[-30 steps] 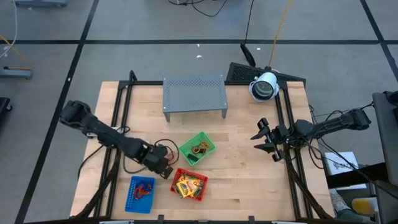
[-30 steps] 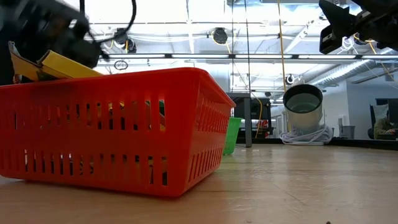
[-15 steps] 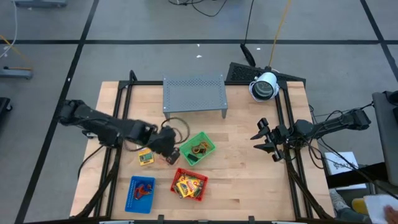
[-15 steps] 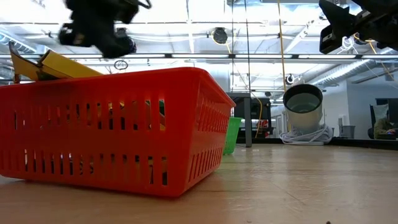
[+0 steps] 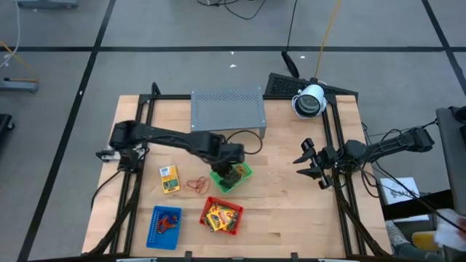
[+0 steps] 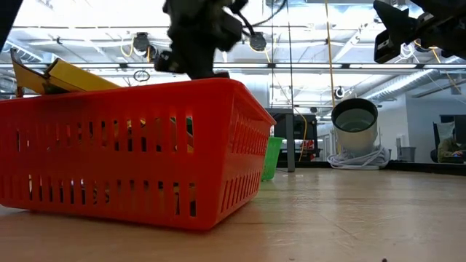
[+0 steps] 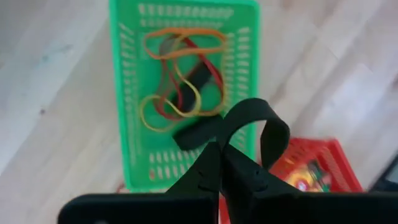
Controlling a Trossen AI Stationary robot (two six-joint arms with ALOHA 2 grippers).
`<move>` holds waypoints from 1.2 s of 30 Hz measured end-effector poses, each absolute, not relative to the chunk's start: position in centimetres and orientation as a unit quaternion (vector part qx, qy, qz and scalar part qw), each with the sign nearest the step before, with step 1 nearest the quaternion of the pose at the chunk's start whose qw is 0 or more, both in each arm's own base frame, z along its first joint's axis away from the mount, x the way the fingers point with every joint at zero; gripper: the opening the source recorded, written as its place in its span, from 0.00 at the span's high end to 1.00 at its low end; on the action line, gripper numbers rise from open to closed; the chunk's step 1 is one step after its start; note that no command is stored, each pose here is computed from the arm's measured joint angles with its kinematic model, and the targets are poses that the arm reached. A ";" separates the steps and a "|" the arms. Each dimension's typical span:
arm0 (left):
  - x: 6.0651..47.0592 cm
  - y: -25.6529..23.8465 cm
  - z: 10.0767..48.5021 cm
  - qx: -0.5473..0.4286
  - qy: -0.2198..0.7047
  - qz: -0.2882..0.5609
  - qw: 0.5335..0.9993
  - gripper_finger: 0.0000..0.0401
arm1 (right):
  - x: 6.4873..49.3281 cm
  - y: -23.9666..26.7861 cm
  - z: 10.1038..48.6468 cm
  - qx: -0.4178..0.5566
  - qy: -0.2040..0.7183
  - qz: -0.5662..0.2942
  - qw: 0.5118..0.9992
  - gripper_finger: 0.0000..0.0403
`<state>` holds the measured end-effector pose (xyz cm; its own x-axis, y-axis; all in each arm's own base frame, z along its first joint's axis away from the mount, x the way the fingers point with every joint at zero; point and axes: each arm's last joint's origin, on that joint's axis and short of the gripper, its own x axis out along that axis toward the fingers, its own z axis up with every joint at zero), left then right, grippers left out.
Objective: Pick & Place Office Desk Supplies
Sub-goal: Put the black rubber band into the green basket
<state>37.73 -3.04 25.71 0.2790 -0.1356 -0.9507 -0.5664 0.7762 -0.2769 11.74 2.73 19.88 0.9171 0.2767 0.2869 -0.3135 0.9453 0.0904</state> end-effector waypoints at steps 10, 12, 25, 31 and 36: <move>39.1 -1.3 22.8 -0.309 0.599 0.187 0.715 0.97 | 11.7 2.7 19.9 0.067 -0.137 0.151 0.977 0.64; 39.1 -1.3 22.6 -0.309 0.600 0.191 0.712 0.97 | 11.7 2.7 19.9 0.067 -0.137 0.151 0.977 0.64; 39.8 -1.1 20.8 -0.310 0.610 0.206 0.700 0.96 | 11.8 2.7 19.8 0.067 -0.133 0.151 0.977 0.64; 39.9 -1.2 20.5 -0.312 0.617 0.193 0.697 0.90 | 11.8 2.7 19.8 0.067 -0.134 0.151 0.977 0.64; 39.9 -1.5 20.5 -0.289 0.611 0.206 0.707 0.75 | 11.8 2.7 19.8 0.067 -0.134 0.151 0.977 0.64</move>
<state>39.90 -1.55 20.49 0.1682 -0.0630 -0.9837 -0.6445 0.7481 -0.1581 11.75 2.74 19.83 0.9187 0.2771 0.2814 -0.3130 0.9454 0.0910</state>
